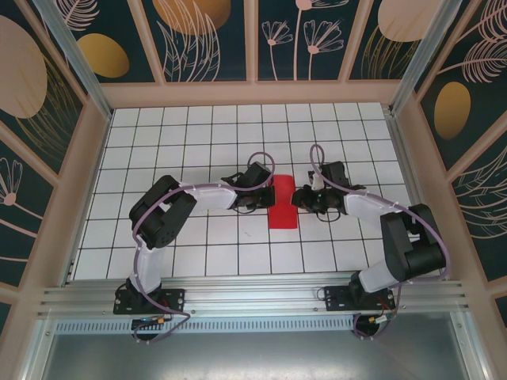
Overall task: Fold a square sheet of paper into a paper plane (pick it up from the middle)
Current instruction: Fold the square sheet of paper in half at the center of the table.
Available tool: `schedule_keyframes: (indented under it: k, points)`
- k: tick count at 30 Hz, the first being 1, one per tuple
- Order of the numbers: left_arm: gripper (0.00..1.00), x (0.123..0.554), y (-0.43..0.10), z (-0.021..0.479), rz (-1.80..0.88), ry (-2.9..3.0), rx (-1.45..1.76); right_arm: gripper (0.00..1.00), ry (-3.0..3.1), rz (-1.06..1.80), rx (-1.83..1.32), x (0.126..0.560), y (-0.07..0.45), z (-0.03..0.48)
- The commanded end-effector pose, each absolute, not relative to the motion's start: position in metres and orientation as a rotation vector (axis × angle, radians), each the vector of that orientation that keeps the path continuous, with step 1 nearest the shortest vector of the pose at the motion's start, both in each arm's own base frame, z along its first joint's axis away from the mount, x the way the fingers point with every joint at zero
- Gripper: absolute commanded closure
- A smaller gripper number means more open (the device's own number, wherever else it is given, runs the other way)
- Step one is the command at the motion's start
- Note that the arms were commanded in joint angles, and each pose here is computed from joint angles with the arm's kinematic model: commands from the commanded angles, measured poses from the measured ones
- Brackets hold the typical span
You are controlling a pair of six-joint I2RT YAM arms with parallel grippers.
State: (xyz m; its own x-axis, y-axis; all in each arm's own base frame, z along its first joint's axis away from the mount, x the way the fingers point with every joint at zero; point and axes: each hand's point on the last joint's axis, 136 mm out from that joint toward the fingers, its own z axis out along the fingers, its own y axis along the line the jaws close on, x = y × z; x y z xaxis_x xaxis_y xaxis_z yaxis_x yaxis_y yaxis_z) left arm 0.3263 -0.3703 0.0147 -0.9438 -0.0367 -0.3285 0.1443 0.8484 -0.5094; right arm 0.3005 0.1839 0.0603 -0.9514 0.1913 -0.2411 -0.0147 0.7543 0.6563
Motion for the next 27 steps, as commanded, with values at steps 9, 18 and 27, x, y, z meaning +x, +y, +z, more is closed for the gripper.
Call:
schedule_keyframes:
  k: [9,18,27]
  points:
    - [1.00,0.303,-0.349,-0.028,-0.634,2.846,0.106,0.78,2.751,0.991,0.163,0.308,0.172,0.018]
    - [1.00,0.303,-0.348,-0.028,-0.627,2.847,0.108,0.78,2.653,1.022,0.114,0.327,0.178,0.061]
    - [1.00,0.304,-0.349,-0.029,-0.629,2.849,0.110,0.78,2.684,1.077,0.094,0.342,0.189,0.043]
